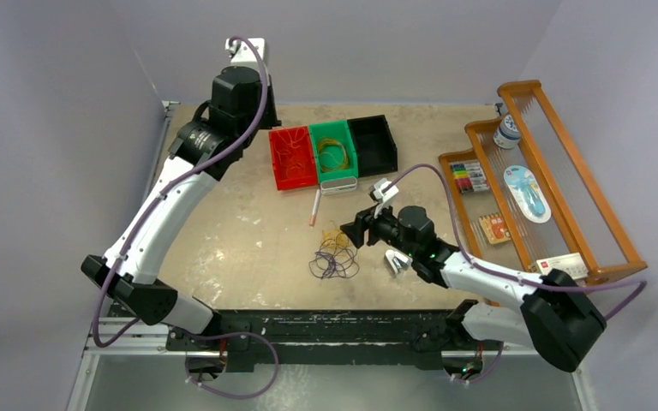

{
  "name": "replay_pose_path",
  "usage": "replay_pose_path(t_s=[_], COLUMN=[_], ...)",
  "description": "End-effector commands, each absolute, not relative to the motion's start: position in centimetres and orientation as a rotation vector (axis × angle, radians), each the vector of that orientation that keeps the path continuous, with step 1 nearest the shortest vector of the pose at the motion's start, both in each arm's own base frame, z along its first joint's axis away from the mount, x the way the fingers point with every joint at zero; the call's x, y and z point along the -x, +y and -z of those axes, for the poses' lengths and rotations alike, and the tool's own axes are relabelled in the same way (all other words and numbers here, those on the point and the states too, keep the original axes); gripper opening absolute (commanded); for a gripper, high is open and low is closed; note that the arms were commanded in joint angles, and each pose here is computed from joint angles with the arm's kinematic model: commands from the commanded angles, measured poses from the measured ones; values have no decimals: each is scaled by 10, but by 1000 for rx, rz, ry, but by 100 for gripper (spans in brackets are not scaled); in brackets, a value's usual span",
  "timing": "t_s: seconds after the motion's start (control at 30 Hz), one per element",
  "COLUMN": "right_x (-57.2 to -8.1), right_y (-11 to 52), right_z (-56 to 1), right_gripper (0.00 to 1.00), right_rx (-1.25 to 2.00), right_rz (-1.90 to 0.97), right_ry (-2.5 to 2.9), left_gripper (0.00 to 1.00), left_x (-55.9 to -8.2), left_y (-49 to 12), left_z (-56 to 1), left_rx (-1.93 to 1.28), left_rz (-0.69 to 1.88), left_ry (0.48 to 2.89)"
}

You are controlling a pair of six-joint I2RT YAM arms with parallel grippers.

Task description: Untangle the cables

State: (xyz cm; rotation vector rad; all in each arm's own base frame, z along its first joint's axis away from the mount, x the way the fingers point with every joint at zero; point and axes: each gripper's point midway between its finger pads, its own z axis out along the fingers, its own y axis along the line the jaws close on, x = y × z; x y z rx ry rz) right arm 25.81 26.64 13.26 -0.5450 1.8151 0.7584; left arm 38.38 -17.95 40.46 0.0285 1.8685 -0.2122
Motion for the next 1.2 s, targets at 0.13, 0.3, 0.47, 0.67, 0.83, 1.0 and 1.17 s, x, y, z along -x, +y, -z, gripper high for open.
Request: replay_pose_path(t_s=[0.13, 0.3, 0.47, 0.67, 0.83, 1.0, 1.17], right_x=[-276, -281, -286, -289, -291, -292, -292], right_y=[249, 247, 241, 237, 236, 235, 235], right_z=[-180, -181, -184, -189, -187, -186, -184], right_gripper=[66, 66, 66, 66, 66, 66, 66], right_rx=[416, 364, 304, 295, 308, 312, 318], right_rz=[-655, -645, -629, -601, -581, -566, -559], right_ry=[1748, 1755, 1747, 1733, 1736, 1742, 1749], left_gripper=[0, 0, 0, 0, 0, 0, 0], left_x=[-414, -430, -445, -466, -486, -504, -518], left_y=[-166, -160, -155, -154, -152, -150, -147], left_z=[-381, -355, -336, -311, -288, -269, -255], left_rx=[60, 79, 112, 152, 184, 206, 220], left_rz=[205, 114, 61, 50, 39, 31, 12], left_ry=[1872, 1912, 1932, 1957, 1972, 1980, 1984])
